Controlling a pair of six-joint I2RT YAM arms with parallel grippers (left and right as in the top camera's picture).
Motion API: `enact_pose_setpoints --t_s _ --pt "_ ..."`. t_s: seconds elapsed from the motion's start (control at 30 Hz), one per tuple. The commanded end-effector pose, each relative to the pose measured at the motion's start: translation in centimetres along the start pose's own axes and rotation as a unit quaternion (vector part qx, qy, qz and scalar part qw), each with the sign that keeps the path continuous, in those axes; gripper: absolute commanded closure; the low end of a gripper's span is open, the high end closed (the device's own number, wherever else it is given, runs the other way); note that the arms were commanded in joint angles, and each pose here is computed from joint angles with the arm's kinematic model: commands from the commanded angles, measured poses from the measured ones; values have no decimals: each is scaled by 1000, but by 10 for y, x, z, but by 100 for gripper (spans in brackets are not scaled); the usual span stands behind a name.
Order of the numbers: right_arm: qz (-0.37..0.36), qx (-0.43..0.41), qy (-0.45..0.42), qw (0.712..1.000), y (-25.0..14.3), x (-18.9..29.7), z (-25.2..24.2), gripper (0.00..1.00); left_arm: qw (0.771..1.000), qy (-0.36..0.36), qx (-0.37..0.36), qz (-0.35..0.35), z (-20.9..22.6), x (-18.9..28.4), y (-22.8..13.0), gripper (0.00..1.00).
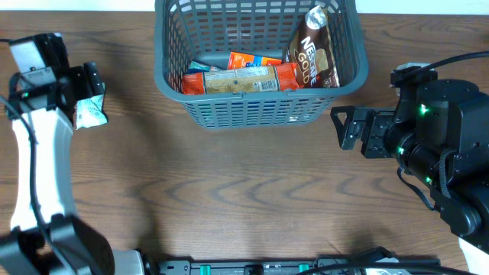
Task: Pack container
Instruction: 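Move the left gripper to the pale green pouch and grasp it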
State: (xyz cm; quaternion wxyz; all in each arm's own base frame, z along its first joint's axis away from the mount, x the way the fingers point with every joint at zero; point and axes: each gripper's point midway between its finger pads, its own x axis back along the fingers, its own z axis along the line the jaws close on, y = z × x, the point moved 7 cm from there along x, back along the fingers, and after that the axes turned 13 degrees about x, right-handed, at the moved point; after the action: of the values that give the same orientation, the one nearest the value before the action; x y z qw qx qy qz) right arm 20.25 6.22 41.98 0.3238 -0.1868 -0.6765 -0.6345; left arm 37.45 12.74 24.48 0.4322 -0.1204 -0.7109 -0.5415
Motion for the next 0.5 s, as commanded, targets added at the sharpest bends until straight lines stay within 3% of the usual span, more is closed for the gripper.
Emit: enact_pose_setpoints --t_s 0.0,0.47 --pt "-5 -9 -2 1000 2 3 -2 1 1000 3 7 27 1 -33 -6 2" --pt "-5 -9 -2 1000 2 3 -2 1 993 22 25 116 20 -132 -53 2"
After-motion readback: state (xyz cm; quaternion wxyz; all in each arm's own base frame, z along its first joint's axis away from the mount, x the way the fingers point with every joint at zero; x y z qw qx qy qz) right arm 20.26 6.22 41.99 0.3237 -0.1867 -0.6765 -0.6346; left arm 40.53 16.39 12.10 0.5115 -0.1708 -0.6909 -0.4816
